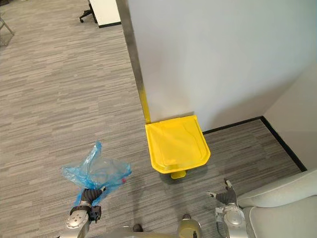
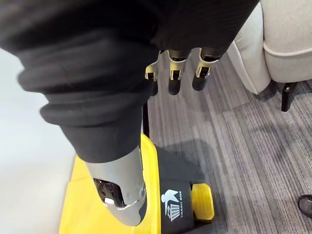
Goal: Gather rubbish on tea table into small bin, then transfer packed bag to large trash can.
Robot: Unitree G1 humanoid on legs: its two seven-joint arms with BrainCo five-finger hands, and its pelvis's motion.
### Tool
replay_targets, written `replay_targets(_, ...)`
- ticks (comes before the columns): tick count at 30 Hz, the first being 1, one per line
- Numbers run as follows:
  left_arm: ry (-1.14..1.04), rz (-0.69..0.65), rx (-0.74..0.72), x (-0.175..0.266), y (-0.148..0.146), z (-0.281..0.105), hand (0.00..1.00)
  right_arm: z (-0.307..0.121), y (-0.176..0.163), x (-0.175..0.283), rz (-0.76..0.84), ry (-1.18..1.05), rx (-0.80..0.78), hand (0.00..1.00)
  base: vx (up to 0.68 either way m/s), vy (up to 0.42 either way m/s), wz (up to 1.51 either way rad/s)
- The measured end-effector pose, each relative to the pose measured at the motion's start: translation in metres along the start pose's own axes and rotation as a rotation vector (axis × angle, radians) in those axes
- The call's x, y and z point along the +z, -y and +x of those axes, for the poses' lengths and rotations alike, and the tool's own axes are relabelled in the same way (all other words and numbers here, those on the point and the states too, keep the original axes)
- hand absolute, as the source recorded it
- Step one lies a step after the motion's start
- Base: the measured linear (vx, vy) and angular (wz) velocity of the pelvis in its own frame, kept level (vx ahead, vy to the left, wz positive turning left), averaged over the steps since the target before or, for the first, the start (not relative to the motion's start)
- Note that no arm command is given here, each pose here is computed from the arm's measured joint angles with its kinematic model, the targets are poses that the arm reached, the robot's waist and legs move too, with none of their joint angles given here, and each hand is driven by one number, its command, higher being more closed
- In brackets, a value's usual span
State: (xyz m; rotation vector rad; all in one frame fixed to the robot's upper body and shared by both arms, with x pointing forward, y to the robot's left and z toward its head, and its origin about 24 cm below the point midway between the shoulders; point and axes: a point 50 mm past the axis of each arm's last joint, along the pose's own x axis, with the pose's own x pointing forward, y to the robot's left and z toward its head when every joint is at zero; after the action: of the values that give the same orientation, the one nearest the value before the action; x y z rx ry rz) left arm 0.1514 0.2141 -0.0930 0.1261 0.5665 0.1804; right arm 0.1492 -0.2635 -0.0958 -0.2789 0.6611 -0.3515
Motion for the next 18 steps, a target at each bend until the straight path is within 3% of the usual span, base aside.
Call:
replay_targets(12,0.005,0.024,-0.054,0.001,0.009,0.000,1.00,0.007,-0.010,0.012,0.042,0.018,0.002,0.00,-0.07,0.030,0.04)
replay_targets(18,0.056,0.084,-0.027,0.021,-0.005,0.017,1.00,0.011,-0.010,0.016,0.072,0.017,-0.010,0.00,-0.02,-0.012,0.25)
